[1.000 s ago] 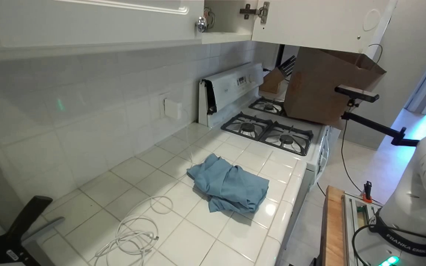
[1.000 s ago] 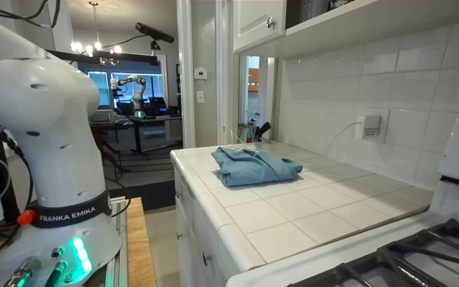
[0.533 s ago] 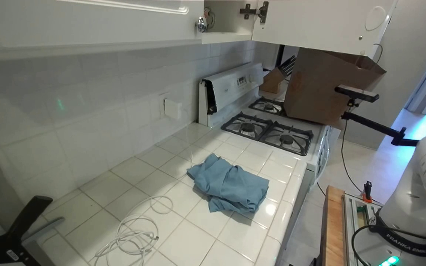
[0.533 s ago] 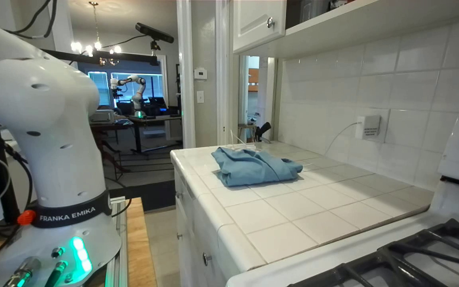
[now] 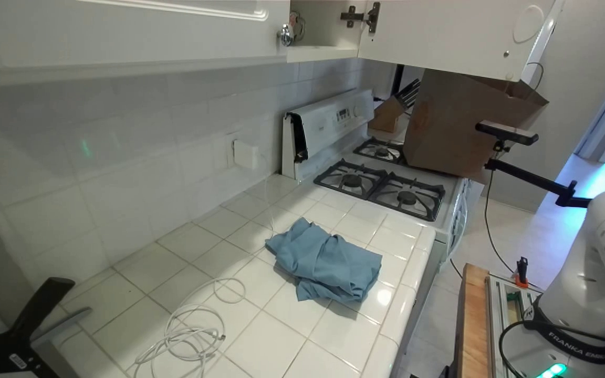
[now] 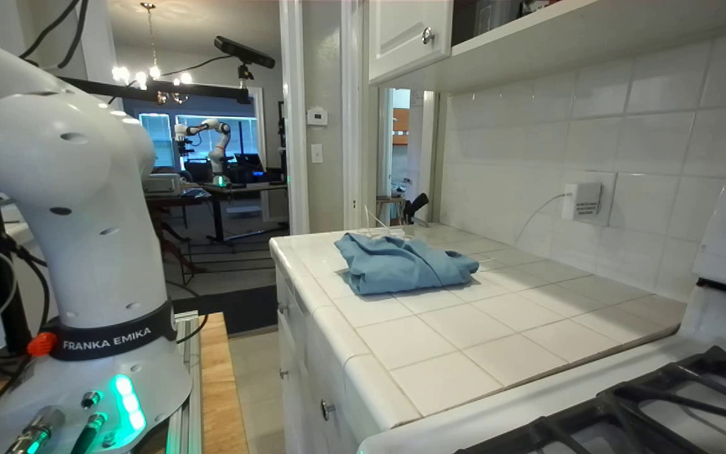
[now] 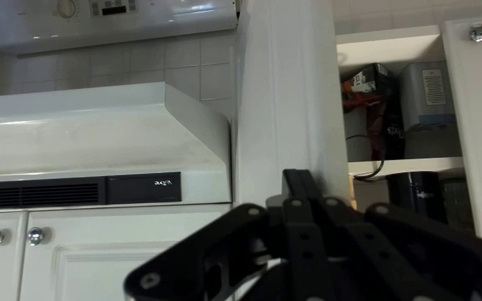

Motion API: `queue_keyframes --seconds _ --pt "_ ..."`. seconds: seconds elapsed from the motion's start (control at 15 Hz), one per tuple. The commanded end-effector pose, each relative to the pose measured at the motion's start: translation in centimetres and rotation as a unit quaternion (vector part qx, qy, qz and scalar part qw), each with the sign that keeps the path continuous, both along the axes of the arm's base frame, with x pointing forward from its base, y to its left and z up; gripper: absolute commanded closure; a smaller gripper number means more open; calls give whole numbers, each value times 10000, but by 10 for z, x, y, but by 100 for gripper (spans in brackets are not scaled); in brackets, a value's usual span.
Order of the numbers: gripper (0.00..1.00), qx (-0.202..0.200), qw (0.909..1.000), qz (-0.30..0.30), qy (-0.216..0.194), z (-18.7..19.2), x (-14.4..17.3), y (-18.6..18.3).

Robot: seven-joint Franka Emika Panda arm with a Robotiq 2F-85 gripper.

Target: Close the top right cabinet door

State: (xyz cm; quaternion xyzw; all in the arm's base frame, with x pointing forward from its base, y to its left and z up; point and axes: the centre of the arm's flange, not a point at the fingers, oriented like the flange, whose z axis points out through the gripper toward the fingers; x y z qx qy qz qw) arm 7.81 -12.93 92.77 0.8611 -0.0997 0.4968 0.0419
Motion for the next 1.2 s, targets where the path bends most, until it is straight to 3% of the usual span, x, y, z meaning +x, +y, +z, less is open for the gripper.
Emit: queue_keyframes --seconds 0.0,0.73,1.13 --pt "100 13 9989 460 -37 -13 16 4" --pt "100 -37 9870 1586 249 -24 76 57" --pt "100 -385 9888 1434 163 -48 125 76"
